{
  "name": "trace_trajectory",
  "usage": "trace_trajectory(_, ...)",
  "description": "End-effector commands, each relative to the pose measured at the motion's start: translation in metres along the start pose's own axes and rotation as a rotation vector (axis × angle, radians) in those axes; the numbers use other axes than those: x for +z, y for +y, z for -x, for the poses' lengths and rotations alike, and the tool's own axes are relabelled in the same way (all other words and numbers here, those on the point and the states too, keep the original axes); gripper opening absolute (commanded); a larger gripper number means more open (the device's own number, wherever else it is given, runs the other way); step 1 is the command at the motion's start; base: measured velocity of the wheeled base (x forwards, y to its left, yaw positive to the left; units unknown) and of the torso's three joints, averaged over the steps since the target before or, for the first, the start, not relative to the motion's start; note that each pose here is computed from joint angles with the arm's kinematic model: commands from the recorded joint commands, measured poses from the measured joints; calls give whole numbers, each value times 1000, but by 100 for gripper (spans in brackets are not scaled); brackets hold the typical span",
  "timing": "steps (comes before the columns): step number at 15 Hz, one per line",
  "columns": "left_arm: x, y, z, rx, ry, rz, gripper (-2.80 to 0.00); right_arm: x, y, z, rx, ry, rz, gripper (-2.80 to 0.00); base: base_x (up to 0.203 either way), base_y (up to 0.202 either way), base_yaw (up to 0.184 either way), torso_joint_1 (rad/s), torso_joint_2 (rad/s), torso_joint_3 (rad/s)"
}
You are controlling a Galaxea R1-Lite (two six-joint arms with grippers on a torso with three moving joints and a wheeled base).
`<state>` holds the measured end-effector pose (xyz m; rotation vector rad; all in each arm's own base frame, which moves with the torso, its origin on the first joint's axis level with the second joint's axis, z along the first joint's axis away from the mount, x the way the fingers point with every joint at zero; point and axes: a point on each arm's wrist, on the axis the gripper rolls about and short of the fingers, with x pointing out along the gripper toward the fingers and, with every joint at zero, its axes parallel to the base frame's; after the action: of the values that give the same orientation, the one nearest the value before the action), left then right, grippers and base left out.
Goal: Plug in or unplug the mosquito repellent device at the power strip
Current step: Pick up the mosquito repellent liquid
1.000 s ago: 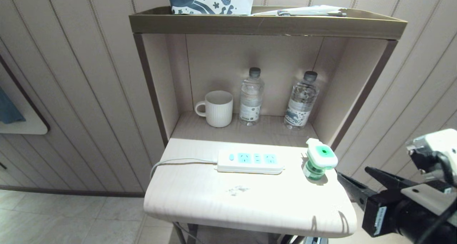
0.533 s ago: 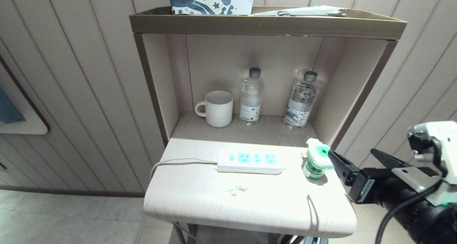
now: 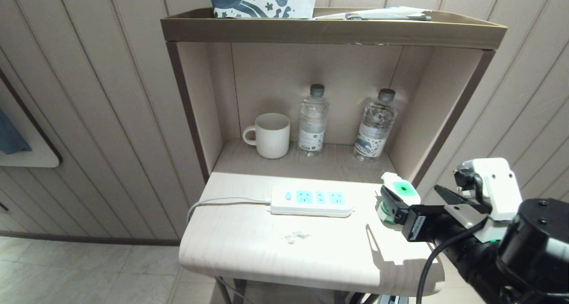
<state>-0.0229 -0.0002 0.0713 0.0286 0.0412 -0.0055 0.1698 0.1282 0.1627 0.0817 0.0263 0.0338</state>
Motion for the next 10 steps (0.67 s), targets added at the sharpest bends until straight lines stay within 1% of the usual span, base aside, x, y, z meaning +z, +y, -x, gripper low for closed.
trace_trajectory(1, 0, 0, 0, 0, 0, 0, -280, -9, 3, -6, -11, 21, 19, 0, 0, 0, 0, 0, 0, 0)
trace_trajectory(5, 0, 0, 0, -1, 0, 0, -280, -7, 0, -8, -24, 14, 13, 0, 0, 0, 0, 0, 0, 0)
trace_trajectory(10, 0, 0, 0, 0, 0, 0, -280, -11, -3, -10, -41, 25, 18, 0, 0, 0, 0, 0, 0, 0)
